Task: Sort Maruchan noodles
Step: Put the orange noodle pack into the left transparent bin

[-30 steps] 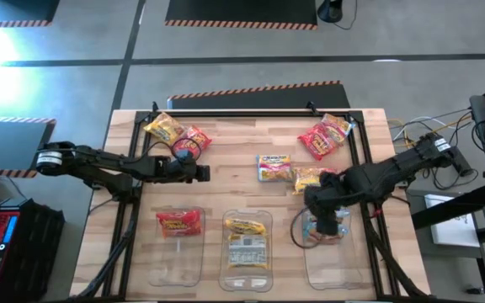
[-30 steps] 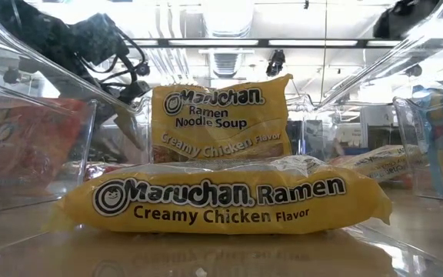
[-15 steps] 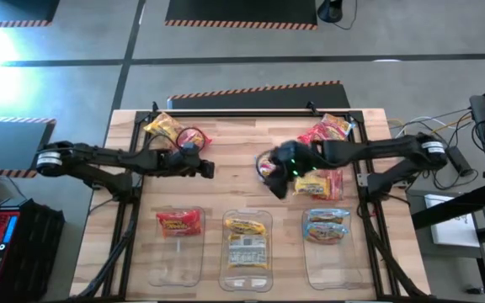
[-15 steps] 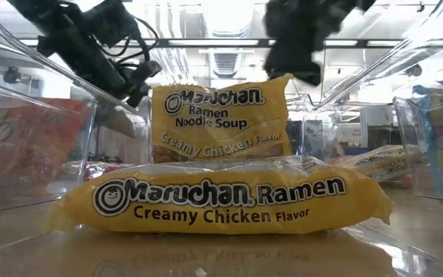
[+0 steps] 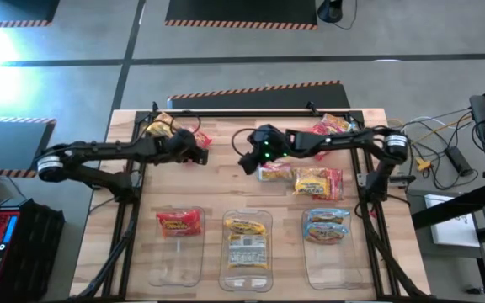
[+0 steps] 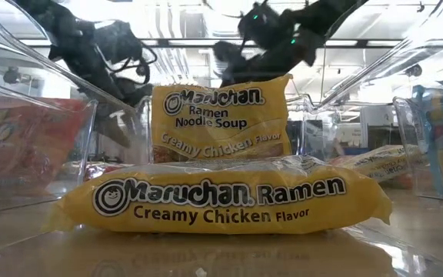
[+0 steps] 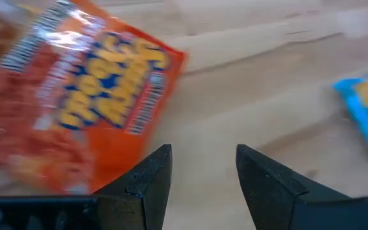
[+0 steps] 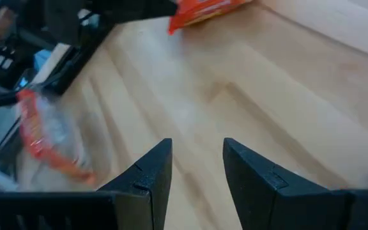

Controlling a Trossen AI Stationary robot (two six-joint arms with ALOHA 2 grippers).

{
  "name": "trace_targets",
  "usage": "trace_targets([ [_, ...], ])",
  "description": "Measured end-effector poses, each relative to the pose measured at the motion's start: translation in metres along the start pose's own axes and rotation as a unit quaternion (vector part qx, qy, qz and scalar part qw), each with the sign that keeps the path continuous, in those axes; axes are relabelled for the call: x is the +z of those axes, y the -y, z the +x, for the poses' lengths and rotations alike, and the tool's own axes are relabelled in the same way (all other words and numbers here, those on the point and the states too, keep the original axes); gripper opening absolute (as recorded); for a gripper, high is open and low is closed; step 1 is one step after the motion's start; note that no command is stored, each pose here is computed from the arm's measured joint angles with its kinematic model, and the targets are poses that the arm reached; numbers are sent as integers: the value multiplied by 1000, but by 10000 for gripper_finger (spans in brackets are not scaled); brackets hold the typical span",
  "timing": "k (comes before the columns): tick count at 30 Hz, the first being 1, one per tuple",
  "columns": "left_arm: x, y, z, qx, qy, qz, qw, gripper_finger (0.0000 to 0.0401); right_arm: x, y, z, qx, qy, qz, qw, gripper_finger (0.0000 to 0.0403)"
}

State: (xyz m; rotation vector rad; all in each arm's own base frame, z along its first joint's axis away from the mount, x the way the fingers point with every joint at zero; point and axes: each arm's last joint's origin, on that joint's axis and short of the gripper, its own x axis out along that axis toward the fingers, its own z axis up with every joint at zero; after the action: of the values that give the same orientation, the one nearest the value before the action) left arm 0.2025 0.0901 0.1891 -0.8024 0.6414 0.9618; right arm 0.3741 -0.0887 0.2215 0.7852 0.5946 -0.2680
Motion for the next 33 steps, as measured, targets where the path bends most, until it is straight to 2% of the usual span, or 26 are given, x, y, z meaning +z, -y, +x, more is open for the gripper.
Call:
trace_targets([
  [7, 15, -21, 5, 52, 5, 24, 998, 158, 13, 5, 30, -8, -3, 9, 1000, 129],
  [11, 19, -33, 13, 86, -6, 15, 996, 158, 21, 2, 42, 5, -5, 7, 1000, 126],
  [20, 14, -41, 35, 126, -42, -13, 991, 158, 34, 14, 42, 1, -7, -9, 1000, 128],
  [25, 13, -38, 40, 117, -45, -49, 991, 158, 40, 24, 39, -7, -1, -10, 1000, 124],
  [33, 17, -13, 42, 44, -55, -66, 995, 158, 49, 36, 35, -19, 10, -22, 1000, 123],
])
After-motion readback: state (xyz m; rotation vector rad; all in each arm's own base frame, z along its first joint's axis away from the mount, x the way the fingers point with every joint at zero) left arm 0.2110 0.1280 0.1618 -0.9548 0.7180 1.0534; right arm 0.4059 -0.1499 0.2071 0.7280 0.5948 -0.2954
